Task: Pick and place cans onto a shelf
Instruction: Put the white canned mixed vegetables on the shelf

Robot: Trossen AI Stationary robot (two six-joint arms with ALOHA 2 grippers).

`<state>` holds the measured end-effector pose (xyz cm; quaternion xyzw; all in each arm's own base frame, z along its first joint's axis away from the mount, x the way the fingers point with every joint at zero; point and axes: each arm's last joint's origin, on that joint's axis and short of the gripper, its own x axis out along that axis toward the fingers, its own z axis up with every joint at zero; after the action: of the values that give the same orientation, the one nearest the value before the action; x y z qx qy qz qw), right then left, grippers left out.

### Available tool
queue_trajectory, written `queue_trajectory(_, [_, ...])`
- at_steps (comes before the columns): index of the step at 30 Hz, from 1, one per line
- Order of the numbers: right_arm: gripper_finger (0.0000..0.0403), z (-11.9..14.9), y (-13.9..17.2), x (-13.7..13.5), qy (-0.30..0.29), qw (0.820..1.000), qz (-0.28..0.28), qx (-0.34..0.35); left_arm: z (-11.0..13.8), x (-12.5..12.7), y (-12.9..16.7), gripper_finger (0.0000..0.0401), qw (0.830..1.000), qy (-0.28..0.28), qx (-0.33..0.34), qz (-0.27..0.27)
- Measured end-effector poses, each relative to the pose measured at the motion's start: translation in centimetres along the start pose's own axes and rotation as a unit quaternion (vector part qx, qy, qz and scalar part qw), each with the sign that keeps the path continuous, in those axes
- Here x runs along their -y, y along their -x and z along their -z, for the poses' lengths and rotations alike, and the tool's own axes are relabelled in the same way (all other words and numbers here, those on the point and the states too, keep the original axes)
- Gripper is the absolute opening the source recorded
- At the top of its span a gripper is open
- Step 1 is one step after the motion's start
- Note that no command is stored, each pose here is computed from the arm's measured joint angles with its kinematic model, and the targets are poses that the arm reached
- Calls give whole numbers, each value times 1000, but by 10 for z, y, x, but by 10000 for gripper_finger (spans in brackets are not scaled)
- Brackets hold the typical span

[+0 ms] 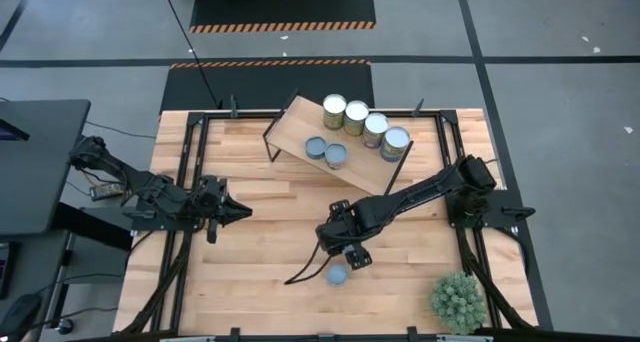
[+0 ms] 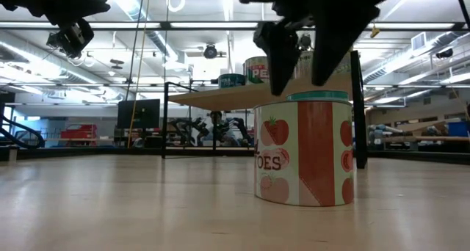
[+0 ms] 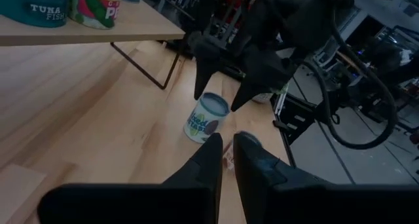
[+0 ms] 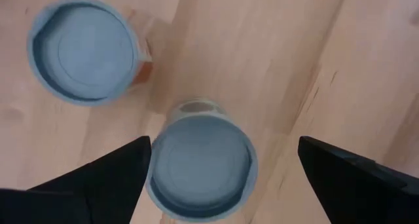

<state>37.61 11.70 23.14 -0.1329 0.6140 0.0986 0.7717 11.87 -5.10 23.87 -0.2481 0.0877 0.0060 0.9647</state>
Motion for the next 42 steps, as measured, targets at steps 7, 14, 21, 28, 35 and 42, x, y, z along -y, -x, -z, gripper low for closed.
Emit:
queue_trajectory(7, [392,0,-11,0,-47,999,-12,-24,0,0,0,43,1000,0,-1,-1])
queue_trajectory(14, [391,2,-20,-2,-46,998,-9,-47,0,0,0,43,1000,0,-2,-1])
queue_trajectory(21, [389,7,-24,-5,8,996,38,-80,1,0,0,43,1000,0,-3,-2])
queue_trajectory(28, [372,16,-22,-12,83,988,48,-124,1,0,0,43,1000,-1,-3,-2])
queue_trajectory(35, [361,11,-8,-8,-9,992,53,-116,1,0,0,43,1000,1,-3,-1])
queue_trajectory(42, [369,-1,11,8,-202,976,22,-77,0,0,0,43,1000,1,-2,-1])
